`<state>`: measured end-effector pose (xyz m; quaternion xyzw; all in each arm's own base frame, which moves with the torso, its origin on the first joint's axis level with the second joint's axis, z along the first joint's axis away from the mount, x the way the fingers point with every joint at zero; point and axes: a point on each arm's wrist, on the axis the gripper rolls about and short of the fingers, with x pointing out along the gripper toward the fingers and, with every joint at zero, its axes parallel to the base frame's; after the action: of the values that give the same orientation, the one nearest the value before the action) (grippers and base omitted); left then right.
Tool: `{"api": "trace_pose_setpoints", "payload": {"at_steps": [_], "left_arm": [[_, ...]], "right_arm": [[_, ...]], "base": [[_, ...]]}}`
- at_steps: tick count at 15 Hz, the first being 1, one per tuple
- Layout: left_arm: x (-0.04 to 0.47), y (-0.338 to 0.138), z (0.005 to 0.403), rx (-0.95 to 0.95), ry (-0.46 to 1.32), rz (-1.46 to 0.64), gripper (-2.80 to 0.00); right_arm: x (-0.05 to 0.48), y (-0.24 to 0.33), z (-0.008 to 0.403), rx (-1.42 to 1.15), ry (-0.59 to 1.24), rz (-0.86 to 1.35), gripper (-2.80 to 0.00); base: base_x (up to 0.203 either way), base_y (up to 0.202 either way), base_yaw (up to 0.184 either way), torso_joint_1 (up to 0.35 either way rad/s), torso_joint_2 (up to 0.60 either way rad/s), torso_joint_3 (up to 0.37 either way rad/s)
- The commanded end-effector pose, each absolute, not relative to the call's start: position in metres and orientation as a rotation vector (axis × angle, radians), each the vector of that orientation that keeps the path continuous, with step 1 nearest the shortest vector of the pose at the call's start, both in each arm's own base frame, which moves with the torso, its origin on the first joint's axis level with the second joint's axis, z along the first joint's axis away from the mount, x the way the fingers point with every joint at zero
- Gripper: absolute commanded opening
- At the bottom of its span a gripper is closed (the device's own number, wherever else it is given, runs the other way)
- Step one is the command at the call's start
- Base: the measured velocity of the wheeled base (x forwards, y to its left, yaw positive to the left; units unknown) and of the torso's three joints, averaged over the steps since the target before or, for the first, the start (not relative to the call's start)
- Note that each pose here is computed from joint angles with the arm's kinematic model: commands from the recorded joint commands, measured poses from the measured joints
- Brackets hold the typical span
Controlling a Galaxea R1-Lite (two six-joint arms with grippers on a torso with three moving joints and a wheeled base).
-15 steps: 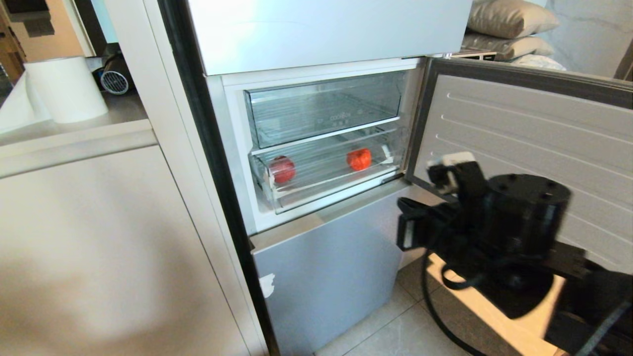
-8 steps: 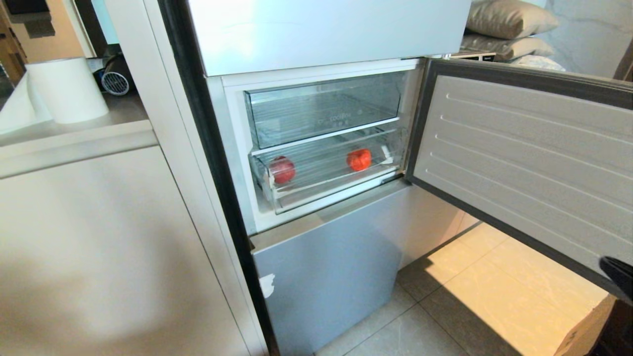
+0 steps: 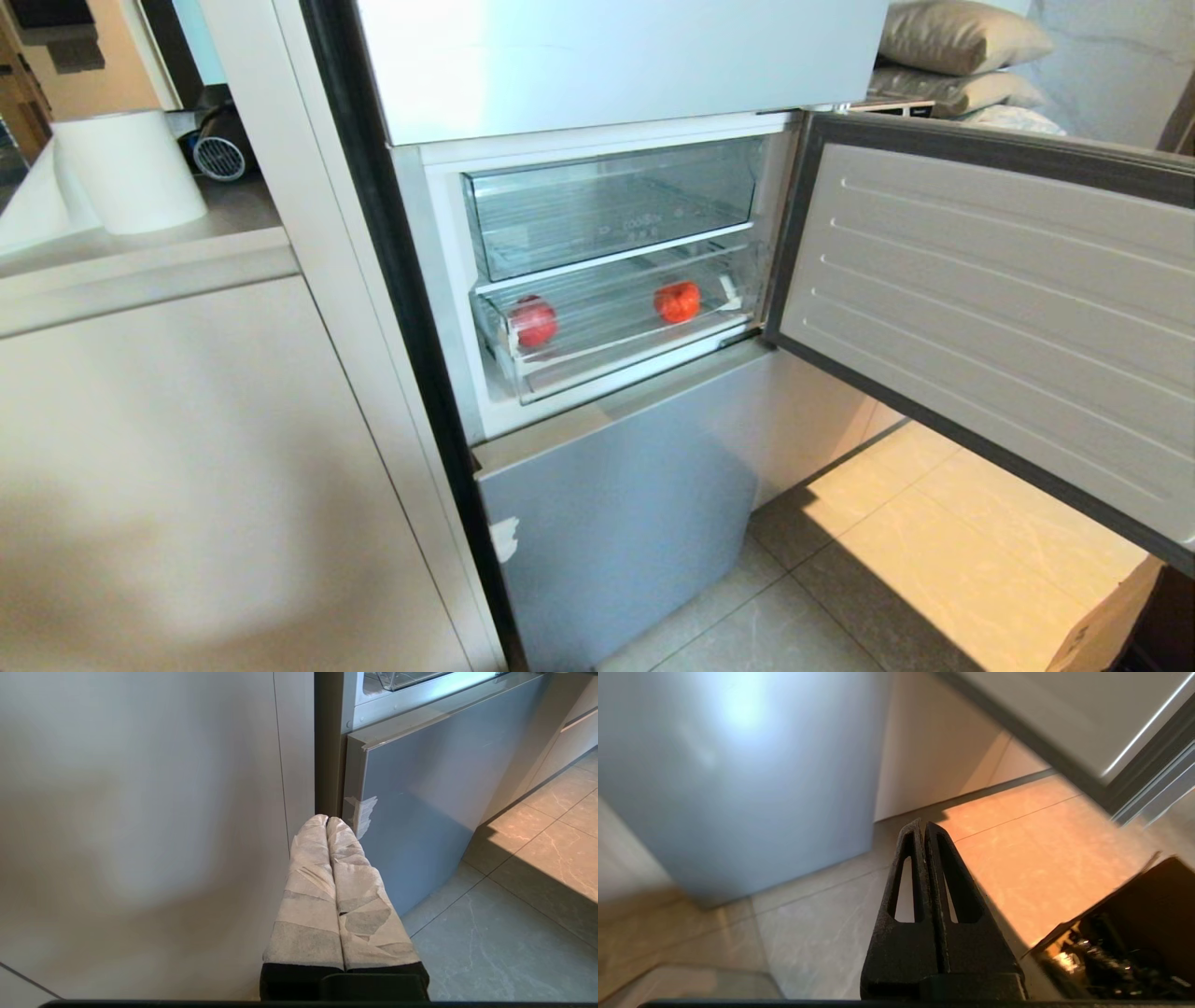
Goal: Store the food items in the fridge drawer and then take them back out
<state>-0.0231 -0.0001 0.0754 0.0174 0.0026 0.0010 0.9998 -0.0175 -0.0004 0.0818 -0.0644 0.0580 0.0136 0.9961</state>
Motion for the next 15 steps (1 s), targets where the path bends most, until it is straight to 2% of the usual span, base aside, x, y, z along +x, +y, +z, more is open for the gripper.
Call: {"api": "trace_pose_setpoints", "payload": {"at_steps": [1, 8, 11, 13, 15], "left_arm": [[-0.023, 0.0, 0.075, 0.034, 0.006, 0.003, -2.8], [-0.023, 0.0, 0.075, 0.034, 0.006, 0.001, -2.8], [-0.024, 0.0, 0.077, 0.135, -0.001, -0.014, -2.8], [-0.03, -0.003, 0.103, 0.143, -0.078, -0.104, -2.8], [-0.022, -0.004, 0.127, 0.112, -0.025, -0.187, -2.8]], "right_arm": [[-0.026, 0.0, 0.075, -0.127, 0.065, 0.023, -2.8], [-0.026, 0.0, 0.076, -0.078, 0.068, 0.027, -2.8], [-0.026, 0.0, 0.076, -0.07, 0.067, 0.023, -2.8], [-0.026, 0.0, 0.076, -0.075, 0.067, 0.028, -2.8], [-0.026, 0.0, 0.076, -0.076, 0.068, 0.029, -2.8]], "base": [[0.0, 0.0, 0.0, 0.0, 0.0, 0.0], [0.0, 0.0, 0.0, 0.0, 0.0, 0.0], [0.0, 0.0, 0.0, 0.0, 0.0, 0.0], [0.0, 0.0, 0.0, 0.0, 0.0, 0.0], [0.0, 0.0, 0.0, 0.0, 0.0, 0.0]]}}
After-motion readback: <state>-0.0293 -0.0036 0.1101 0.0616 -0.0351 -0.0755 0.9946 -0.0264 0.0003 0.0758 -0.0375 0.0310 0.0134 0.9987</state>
